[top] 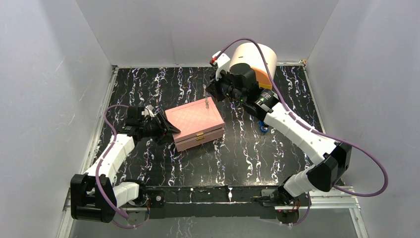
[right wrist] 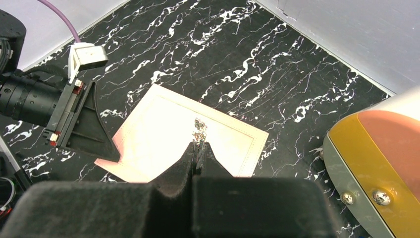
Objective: Organize the mixed jewelry
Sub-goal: Open the jewelry box at the center of the board.
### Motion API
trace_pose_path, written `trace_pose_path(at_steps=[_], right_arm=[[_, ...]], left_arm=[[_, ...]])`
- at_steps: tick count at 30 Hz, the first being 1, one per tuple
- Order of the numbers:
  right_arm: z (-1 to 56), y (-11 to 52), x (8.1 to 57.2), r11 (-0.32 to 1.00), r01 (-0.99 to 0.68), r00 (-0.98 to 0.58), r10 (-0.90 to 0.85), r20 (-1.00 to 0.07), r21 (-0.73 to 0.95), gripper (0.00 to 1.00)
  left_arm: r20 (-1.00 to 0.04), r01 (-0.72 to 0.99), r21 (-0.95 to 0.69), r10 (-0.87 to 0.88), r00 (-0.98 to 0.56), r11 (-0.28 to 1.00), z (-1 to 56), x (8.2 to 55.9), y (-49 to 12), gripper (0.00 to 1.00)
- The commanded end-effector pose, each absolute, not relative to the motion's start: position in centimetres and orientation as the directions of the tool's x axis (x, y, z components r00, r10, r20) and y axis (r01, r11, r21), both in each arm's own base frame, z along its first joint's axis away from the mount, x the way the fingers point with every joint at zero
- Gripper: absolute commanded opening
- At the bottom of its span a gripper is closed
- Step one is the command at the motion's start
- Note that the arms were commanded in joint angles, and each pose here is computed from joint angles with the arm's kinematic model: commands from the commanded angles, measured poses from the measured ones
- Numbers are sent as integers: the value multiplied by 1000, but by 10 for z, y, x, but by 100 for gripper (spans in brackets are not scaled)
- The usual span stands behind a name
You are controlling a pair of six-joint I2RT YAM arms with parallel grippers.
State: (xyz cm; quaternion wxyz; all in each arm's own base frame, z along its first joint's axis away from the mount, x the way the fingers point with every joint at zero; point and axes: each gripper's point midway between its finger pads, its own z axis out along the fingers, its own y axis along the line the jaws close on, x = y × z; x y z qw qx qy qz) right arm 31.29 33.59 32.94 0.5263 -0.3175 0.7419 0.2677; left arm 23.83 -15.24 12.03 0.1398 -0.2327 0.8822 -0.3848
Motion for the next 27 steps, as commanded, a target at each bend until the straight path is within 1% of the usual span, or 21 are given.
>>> trace_pose_path(at_steps=[1, 5, 9, 14, 18, 21, 27], right_arm=[[364, 325, 317, 687, -726, -171, -112, -979, 48, 0], [373, 320, 319, 704, -709, -154, -94, -983, 44, 0], [389, 313, 319, 722, -691, -122, -64, -990, 39, 0], [410, 305, 317, 733, -680, -79, -36, -996, 27, 0], [418, 302, 315, 735, -678, -57, -33, -998, 14, 0], [419, 300, 315, 736, -677, -48, -41, -998, 2, 0], [426, 298, 314, 742, -670, -33, -30, -999, 0, 0]], left_arm=[[-72, -253, -818, -528, -846, 516, 158, 254, -166, 52], [-72, -269, -829, -571, -818, 490, 170, 265, -165, 51], [-101, -255, -854, -625, -774, 454, 189, 285, -163, 51], [-104, -262, -873, -680, -725, 412, 202, 311, -159, 53], [-96, -281, -876, -712, -696, 392, 203, 327, -155, 55], [-76, -303, -881, -739, -669, 364, 203, 341, -151, 58], [-78, -277, -909, -782, -619, 310, 223, 371, -148, 63]])
